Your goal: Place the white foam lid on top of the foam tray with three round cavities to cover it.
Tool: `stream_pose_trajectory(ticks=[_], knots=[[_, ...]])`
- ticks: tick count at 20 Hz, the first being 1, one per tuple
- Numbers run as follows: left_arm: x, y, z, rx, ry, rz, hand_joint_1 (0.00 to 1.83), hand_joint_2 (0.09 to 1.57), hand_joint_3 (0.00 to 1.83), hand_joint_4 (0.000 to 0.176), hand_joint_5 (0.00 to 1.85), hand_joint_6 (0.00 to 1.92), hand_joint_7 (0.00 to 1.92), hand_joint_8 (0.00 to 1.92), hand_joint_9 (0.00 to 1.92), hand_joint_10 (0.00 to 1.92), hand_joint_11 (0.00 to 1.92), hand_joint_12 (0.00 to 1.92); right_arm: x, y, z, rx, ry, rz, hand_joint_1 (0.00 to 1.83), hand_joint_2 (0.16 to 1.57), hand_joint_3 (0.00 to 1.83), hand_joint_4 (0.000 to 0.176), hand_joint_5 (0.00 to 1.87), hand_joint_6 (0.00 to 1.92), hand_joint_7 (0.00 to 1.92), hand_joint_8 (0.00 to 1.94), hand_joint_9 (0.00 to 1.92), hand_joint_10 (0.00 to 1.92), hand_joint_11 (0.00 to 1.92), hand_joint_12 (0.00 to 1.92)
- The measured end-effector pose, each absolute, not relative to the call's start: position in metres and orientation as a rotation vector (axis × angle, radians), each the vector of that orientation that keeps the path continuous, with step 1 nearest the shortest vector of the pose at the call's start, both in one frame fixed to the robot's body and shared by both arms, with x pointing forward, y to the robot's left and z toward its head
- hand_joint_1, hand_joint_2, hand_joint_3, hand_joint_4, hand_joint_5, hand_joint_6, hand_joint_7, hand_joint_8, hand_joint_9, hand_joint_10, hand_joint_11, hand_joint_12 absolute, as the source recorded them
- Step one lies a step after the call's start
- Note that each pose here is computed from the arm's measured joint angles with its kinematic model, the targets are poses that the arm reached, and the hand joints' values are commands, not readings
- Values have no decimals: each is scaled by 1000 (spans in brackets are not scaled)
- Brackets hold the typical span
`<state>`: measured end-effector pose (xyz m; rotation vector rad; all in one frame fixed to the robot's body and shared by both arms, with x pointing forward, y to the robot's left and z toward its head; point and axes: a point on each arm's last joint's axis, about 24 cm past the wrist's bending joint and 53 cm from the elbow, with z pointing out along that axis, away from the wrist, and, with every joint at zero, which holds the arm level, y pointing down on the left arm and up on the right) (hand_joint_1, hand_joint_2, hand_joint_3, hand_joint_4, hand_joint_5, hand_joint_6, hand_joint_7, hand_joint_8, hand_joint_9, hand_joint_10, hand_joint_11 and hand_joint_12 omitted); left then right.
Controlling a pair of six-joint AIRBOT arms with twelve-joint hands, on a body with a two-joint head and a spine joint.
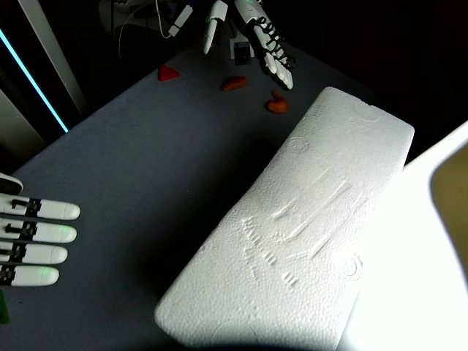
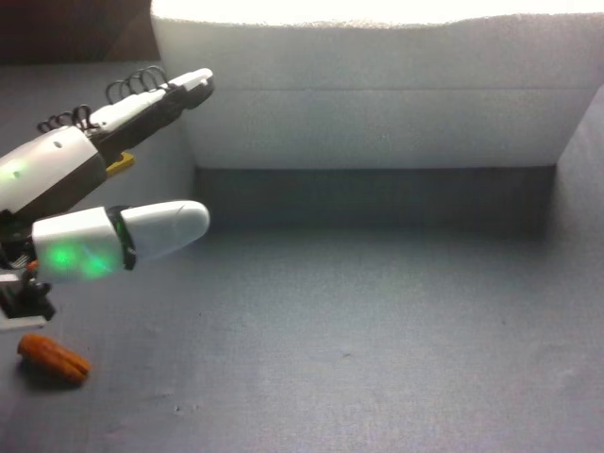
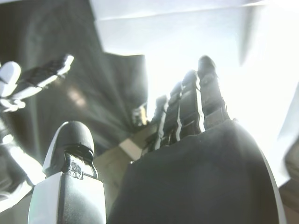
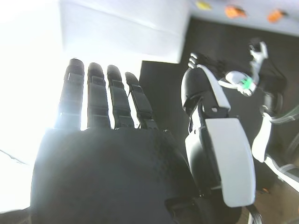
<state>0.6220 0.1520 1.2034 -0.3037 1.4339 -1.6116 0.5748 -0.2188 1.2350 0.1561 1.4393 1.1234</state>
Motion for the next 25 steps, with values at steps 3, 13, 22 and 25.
stream_pose_trajectory(ticks=[3,13,22,25], knots=[[623,135,1201,-285,1451,-1655,276,1272,7,32,0,0,0,0,0,0,0,0,578,-202,1233,125,1445,1175,306,1320,0,0,0,0,0,0,0,0,0,0],[628,113,1195,-247,1491,-1688,229,1264,0,26,0,0,0,0,0,0,18,12,597,-167,1223,77,1483,1244,335,1376,0,0,0,0,0,0,0,0,0,337],[633,106,1189,-261,1505,-1697,232,1276,1,46,0,0,0,0,7,3,0,371,609,-157,1216,101,1483,1267,292,1278,0,0,0,0,0,0,4,1,0,153],[632,105,1191,-260,1499,-1711,247,1272,0,71,0,0,0,0,16,7,0,469,610,-158,1217,106,1480,1266,282,1287,0,0,0,0,0,0,11,3,0,372]])
